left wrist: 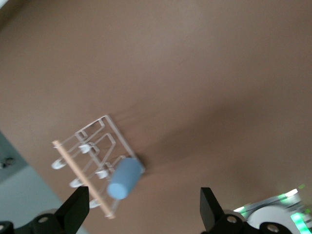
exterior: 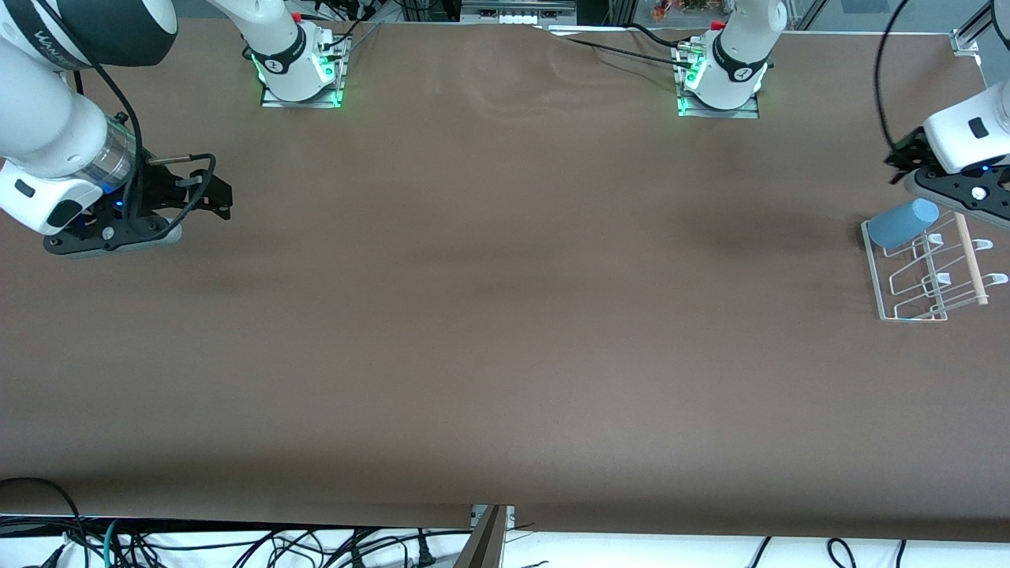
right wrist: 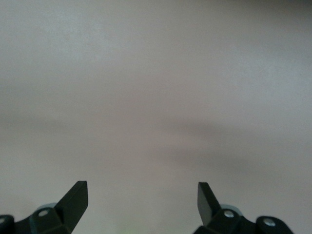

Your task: Transfer cup to left arm and place on rack

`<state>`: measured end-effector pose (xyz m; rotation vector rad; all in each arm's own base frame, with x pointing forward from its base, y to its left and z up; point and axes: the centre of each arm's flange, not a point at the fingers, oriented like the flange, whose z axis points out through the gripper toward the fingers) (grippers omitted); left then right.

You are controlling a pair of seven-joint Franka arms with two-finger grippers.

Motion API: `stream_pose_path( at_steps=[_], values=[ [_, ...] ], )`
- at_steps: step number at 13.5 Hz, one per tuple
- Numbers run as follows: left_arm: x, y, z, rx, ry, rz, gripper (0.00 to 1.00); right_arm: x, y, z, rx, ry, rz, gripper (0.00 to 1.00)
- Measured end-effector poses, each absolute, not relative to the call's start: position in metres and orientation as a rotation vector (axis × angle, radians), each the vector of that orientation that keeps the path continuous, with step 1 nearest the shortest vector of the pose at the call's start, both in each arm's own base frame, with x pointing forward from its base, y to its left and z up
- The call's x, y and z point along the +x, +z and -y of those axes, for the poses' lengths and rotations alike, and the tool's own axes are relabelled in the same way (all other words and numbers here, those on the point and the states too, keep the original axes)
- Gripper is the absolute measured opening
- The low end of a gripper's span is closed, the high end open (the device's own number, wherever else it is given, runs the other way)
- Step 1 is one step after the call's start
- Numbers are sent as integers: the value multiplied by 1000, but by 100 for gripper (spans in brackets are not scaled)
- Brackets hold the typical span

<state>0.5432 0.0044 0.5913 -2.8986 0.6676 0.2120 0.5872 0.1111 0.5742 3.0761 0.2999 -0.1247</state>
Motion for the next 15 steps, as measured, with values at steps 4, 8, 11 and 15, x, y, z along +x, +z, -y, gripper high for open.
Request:
stream_pose_path(
  at_steps=[4,8,11,15],
  values=[
    [541,605,-9,-3213,170,-240,100,587,574,-111,3076,-124,-300,100],
    [542,625,-34,-3242,110,-136,100,587,574,-111,3076,-124,-300,100],
    [550,611,-20,-3240,159,-153,100,587,574,-112,3078,-125,-300,100],
    [557,612,8,-3210,172,-234,100,587,574,-112,3086,-126,-300,100]
  ],
)
